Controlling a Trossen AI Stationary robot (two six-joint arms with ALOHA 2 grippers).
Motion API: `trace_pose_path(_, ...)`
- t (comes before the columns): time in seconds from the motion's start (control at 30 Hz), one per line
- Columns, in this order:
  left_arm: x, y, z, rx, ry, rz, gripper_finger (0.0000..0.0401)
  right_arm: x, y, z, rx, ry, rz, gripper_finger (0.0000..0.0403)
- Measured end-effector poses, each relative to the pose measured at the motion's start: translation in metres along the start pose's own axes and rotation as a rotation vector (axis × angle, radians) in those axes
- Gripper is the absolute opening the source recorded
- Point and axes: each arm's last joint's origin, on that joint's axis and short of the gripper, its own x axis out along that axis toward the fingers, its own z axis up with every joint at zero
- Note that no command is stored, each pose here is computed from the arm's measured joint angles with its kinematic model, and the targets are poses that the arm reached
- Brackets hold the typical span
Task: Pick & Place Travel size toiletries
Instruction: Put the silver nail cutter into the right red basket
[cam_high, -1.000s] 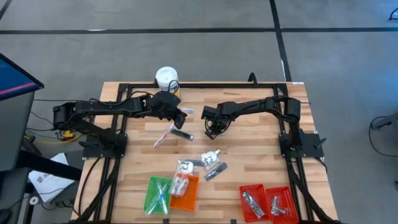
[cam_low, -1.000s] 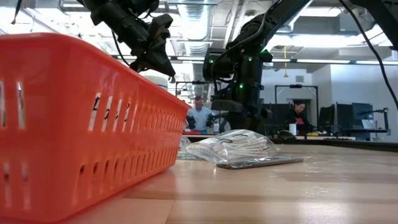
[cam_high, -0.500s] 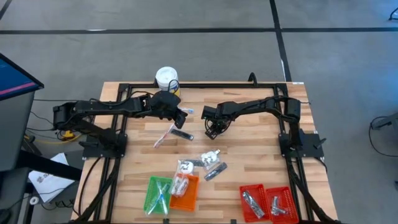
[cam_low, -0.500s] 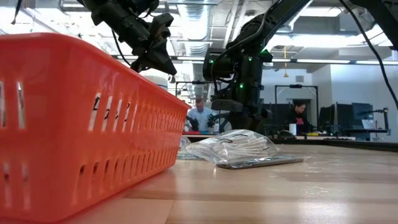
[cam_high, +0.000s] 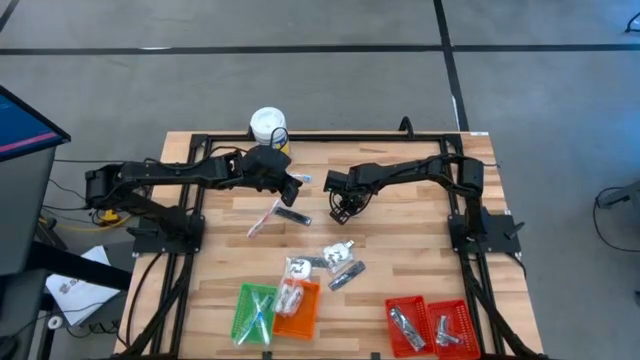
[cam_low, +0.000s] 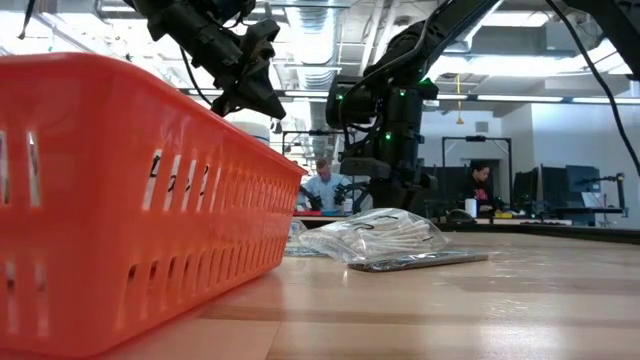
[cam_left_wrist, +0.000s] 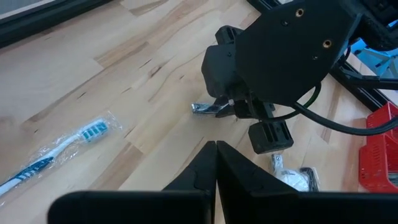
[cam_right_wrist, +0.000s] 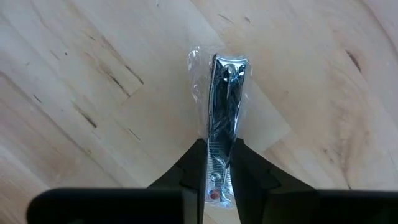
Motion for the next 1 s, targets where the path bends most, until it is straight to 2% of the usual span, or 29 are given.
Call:
trace_pose_path(0.33, 0.000, 0.000, 0.000, 0.000, 0.001, 0.000, 0.0002, -0.015, -0.003, -0.005, -0.027, 0.009, 0.007, 0.0046)
trace_pose_path(0.53, 0.000, 0.000, 0.000, 0.000, 0.001, 0.000, 0.0002, -0.037, -0.005, -0.010, -0.028, 0.010, 0.028, 0.0044)
trace_pose_path(0.73, 0.000, 0.000, 0.000, 0.000, 0.001, 0.000, 0.0002, -0.061, -0.007, -0.015, -0.020, 0.016, 0.116, 0.0045)
trace_pose_path(1.0, 0.000, 0.000, 0.000, -0.012, -0.001, -0.001, 0.0002, -0.104, -0.002, -0.043, 0.001, 0.034, 0.131, 0.0046)
